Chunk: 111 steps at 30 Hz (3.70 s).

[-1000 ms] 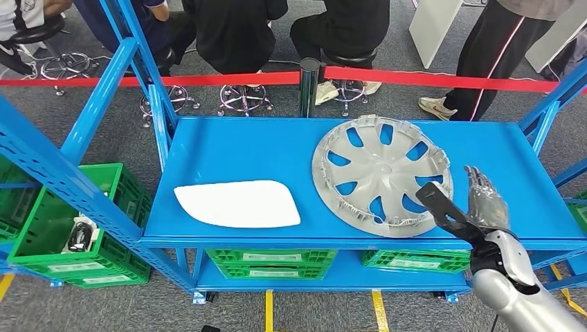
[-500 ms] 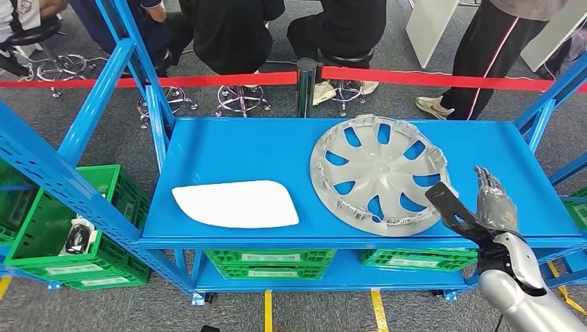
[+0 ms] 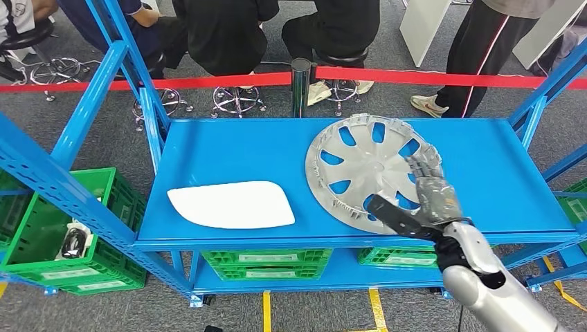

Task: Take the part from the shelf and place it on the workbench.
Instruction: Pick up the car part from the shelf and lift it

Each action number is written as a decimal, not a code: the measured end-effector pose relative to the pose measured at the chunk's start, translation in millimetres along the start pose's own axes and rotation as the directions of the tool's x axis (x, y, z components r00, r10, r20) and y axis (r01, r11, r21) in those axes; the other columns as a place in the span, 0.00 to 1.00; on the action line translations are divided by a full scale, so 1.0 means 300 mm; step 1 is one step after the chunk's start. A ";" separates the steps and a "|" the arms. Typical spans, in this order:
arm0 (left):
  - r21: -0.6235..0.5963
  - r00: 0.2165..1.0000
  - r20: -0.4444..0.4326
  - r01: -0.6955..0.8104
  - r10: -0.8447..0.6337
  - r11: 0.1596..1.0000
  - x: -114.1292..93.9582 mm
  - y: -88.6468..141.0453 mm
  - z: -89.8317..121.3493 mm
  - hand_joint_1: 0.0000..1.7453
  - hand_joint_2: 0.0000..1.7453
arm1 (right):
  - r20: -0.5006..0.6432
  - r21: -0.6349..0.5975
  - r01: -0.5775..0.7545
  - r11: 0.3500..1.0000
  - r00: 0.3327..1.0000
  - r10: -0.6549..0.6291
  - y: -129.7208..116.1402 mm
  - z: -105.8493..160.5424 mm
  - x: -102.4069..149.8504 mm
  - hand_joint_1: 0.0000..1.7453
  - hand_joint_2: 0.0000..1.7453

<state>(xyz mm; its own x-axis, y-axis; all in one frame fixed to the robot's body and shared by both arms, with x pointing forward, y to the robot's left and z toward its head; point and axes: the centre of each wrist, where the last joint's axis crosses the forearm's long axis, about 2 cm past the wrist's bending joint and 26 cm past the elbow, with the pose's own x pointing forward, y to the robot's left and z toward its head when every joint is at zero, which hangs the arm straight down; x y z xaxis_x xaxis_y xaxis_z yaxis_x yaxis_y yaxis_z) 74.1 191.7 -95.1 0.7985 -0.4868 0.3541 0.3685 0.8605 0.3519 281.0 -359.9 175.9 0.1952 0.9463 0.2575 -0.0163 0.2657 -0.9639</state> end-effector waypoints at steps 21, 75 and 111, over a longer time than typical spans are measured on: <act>-0.011 1.000 -0.006 0.022 -0.022 1.000 0.001 -0.005 0.002 0.00 0.00 | 0.094 0.114 0.019 0.993 0.995 -0.030 0.107 0.060 0.117 0.00 1.00; 0.018 0.999 -0.004 -0.046 0.046 0.999 -0.030 0.035 -0.013 0.00 0.00 | -0.155 0.202 0.112 0.973 0.985 -0.082 0.199 0.091 -0.128 1.00 1.00; 0.260 0.946 0.240 -0.277 0.216 0.925 -0.022 0.089 -0.032 0.00 0.00 | 0.726 -0.245 0.864 0.440 0.464 -0.507 -0.614 0.205 0.205 1.00 1.00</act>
<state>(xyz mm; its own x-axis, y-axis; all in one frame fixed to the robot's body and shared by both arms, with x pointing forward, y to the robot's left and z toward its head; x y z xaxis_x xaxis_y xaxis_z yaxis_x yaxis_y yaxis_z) 83.4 219.3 -96.4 0.7209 -0.3108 0.6194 -0.0042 0.8919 0.4523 235.6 -339.2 373.6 -0.6132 0.4384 0.6571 0.4021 0.8893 -0.2181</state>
